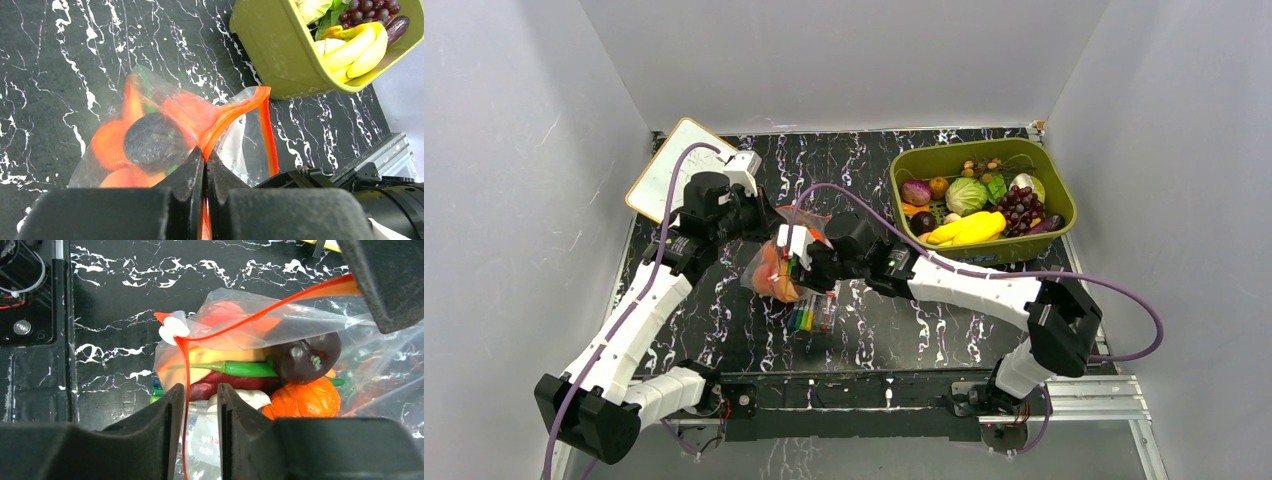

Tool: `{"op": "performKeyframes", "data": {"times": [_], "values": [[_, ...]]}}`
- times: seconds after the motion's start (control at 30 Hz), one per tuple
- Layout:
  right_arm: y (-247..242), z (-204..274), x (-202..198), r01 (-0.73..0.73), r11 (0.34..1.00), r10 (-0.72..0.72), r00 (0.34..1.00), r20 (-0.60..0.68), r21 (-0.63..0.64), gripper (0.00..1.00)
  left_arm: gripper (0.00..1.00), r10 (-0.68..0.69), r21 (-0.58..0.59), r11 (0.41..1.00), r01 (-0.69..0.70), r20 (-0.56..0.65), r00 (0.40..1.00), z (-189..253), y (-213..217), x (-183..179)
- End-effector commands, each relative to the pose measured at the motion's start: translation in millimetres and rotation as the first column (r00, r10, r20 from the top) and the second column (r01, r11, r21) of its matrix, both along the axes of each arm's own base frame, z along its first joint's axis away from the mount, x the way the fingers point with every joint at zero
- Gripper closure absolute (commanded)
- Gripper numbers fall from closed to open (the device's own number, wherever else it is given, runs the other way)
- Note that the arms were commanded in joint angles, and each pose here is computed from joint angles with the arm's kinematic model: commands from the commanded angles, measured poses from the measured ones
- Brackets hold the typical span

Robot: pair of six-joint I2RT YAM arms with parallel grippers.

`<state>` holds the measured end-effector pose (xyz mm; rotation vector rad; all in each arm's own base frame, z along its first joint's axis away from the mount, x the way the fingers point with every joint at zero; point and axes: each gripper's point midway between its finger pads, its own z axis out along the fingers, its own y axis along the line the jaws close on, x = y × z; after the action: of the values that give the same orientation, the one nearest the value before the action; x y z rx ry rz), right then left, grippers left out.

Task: Place the food in the zip-top bag and seal the zipper
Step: Zip the zipper food storage bag at the center of the board.

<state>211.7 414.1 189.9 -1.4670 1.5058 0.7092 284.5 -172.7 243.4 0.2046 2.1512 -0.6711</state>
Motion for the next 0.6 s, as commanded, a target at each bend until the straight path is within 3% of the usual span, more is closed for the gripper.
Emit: {"op": "performKeyframes", "data": {"times": [0.0, 0.1, 0.13, 0.17, 0.23, 0.4, 0.57], "values": [[17, 30, 5, -0.007, 0.996, 0.005, 1.0, 0.022, 0.093, 0.79, 1.0, -0.025, -0.07, 0.997, 0.031, 0.083, 0.996, 32, -9, 2], [18, 35, 3, -0.009, 0.993, 0.007, 1.0, 0.02, 0.119, 0.99, 1.0, -0.029, -0.074, 0.997, 0.035, 0.084, 0.996, 33, -10, 1], [18, 41, 5, 0.002, 0.99, -0.005, 1.0, 0.022, 0.141, 1.0, 1.0, -0.029, -0.073, 0.997, 0.036, 0.088, 0.996, 34, -10, 0], [17, 45, 7, 0.023, 0.987, -0.027, 0.999, 0.023, 0.157, 1.0, 1.0, -0.027, -0.071, 0.997, 0.034, 0.097, 0.995, 35, -9, 0], [14, 57, 14, 0.068, 0.979, -0.075, 0.997, 0.03, 0.193, 1.0, 0.9, -0.018, -0.055, 0.998, 0.025, 0.124, 0.992, 40, -4, 0], [3, 83, 36, 0.166, 0.95, -0.168, 0.986, -0.015, 0.265, 1.0, 0.56, 0.02, -0.004, 1.0, -0.02, 0.245, 0.969, 63, 14, -2], [-8, 97, 54, 0.192, 0.931, -0.192, 0.981, -0.032, 0.309, 1.0, 0.48, -0.053, 0.003, 0.998, 0.057, 0.395, 0.917, 86, 13, -18]]}}
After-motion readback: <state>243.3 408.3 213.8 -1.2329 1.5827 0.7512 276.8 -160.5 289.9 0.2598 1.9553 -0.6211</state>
